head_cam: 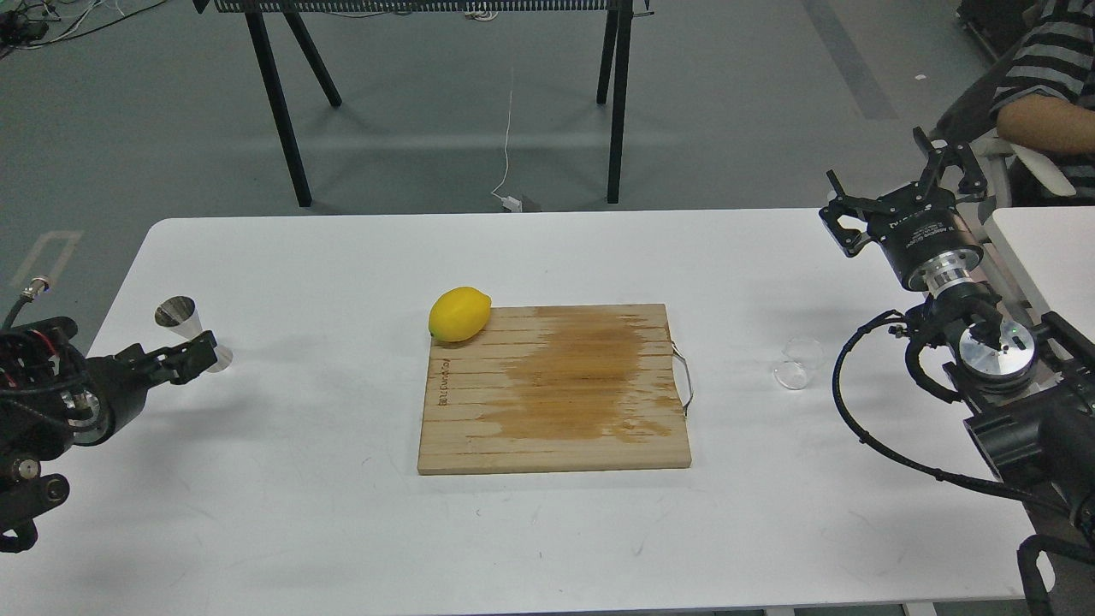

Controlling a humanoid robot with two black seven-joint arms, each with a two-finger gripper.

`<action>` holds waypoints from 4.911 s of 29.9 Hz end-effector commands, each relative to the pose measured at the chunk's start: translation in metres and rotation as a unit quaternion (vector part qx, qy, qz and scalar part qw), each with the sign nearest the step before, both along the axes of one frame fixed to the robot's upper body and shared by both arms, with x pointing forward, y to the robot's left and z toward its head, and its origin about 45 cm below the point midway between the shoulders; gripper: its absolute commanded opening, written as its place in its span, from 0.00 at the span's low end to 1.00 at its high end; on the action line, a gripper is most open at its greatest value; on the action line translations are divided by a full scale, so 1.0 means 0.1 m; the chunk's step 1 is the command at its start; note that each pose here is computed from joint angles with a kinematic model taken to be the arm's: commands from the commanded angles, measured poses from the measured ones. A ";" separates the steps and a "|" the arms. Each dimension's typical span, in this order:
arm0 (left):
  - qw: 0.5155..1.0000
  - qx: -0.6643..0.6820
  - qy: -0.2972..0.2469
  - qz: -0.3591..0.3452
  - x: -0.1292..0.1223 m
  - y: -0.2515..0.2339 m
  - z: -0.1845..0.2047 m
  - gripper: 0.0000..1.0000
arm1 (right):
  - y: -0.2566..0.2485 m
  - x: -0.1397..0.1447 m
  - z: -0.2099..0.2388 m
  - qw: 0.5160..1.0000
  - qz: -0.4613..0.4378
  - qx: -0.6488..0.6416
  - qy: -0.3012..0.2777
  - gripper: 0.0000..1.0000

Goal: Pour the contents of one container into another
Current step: 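Grasp the metal jigger with the left gripper and lift it, then carry the jigger with the left gripper over the wooden board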

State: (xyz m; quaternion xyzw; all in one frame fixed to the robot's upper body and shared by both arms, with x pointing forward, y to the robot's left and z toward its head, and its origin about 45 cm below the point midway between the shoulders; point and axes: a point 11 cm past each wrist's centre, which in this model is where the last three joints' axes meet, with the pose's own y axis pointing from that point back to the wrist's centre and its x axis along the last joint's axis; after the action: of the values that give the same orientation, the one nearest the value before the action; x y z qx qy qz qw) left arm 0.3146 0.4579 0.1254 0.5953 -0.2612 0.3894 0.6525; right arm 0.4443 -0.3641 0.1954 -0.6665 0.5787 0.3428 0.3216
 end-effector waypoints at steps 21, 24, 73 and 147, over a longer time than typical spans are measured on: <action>0.999 0.009 -0.015 0.033 0.22 -0.08 -0.32 0.98 | -0.12 -0.03 0.02 1.000 -0.006 -0.011 -0.001 1.00; 0.999 0.016 -0.014 0.041 0.23 -0.04 -0.36 0.98 | -0.12 -0.03 0.03 1.000 -0.006 -0.011 -0.001 1.00; 0.996 0.017 -0.073 0.042 0.61 -0.22 -0.28 0.01 | -0.18 -0.02 0.06 1.000 -0.012 -0.014 -0.002 1.00; 0.841 0.050 -0.159 -0.514 0.37 -3.81 -0.46 0.02 | -0.65 -0.06 0.02 0.995 -0.060 -0.068 0.043 1.00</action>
State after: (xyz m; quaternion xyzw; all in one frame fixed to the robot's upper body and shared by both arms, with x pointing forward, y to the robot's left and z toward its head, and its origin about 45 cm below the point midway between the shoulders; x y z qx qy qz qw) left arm 0.3523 0.0772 0.0796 0.3365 -0.6494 0.0722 0.6781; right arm 0.4378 -0.4287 0.1968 -0.6359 0.6529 0.3107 0.2699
